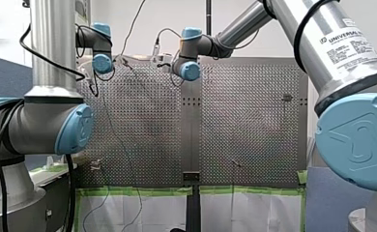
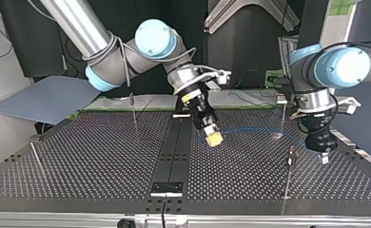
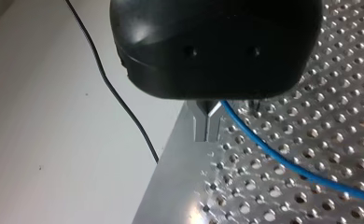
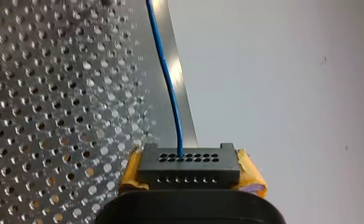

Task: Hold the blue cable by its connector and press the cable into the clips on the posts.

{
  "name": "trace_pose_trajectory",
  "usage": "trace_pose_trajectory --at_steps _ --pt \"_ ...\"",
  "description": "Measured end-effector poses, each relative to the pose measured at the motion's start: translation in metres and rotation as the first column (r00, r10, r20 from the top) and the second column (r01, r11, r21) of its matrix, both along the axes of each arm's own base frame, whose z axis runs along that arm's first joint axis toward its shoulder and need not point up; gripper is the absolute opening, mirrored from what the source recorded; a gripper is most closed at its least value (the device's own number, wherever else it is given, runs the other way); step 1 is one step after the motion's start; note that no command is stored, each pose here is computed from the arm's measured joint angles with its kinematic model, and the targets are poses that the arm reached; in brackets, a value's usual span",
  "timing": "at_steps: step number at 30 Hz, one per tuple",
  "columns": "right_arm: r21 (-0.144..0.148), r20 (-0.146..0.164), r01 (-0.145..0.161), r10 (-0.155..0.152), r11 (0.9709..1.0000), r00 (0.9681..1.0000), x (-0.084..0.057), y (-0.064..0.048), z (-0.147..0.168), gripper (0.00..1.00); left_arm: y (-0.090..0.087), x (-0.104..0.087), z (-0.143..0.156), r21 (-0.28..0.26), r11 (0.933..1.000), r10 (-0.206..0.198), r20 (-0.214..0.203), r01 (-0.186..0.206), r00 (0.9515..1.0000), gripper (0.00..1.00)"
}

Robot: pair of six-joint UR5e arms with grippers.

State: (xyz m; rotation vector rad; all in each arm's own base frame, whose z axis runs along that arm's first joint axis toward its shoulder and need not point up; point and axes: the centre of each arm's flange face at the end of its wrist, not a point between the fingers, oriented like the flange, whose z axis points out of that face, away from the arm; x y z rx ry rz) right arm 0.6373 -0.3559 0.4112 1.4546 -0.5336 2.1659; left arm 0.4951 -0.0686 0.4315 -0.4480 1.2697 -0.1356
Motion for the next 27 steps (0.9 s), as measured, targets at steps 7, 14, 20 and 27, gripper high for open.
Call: trace_pose_trajectory --at_steps 7,14,20,27 --pt "0.023 -0.014 0.045 -0.045 0.9987 0.9989 -0.006 -0.008 -0.006 0.00 -0.004 -0.001 -0.003 0.001 0.9996 -0.026 -0.009 0.026 0.9996 0.00" --pt "0.045 -0.062 0.085 -0.082 0.9954 0.9947 -0.012 -0.013 -0.020 0.00 -0.005 -0.003 -0.007 0.000 0.9996 -0.028 -0.018 0.028 0.9995 0.00" --pt "0.059 -0.079 0.106 -0.101 0.9926 0.9917 -0.017 -0.021 -0.028 0.00 -0.004 -0.002 -0.006 0.005 0.9994 -0.035 -0.006 0.035 0.9994 0.00" --pt "0.065 -0.073 0.127 -0.122 0.9898 0.9899 -0.024 -0.033 -0.028 0.00 -0.003 0.004 0.000 0.013 0.9980 -0.062 0.032 0.061 0.9976 0.00"
